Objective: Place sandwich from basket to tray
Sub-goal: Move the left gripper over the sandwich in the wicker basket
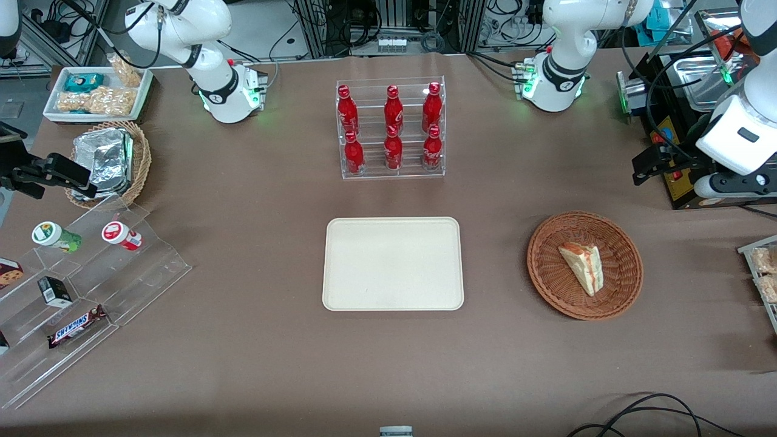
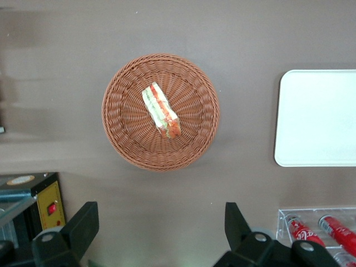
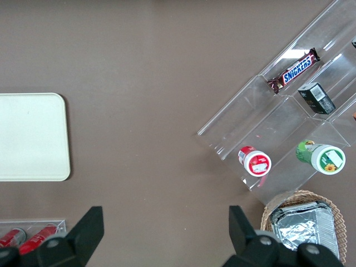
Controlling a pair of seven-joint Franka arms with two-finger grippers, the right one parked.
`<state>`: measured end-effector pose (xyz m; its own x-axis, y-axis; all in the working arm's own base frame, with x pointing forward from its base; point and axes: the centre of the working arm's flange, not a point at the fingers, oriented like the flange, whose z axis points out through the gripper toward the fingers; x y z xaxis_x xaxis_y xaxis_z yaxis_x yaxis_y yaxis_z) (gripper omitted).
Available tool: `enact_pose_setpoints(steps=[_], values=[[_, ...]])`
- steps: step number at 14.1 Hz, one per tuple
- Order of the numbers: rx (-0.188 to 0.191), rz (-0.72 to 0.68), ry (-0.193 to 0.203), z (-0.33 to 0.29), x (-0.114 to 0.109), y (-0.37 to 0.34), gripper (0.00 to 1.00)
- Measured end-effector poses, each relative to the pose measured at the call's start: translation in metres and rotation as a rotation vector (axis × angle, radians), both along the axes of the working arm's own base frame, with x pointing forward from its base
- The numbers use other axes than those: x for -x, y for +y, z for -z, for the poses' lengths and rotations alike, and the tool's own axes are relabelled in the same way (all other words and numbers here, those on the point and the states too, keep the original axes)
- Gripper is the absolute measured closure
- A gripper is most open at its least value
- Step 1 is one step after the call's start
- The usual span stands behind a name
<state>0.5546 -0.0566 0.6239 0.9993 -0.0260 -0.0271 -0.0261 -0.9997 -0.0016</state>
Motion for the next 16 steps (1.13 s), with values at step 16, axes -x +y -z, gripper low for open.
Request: enact_pose_setpoints(steps=[16], values=[[-0.011, 0.020, 0.200, 0.076, -0.009, -0.001, 0.00]])
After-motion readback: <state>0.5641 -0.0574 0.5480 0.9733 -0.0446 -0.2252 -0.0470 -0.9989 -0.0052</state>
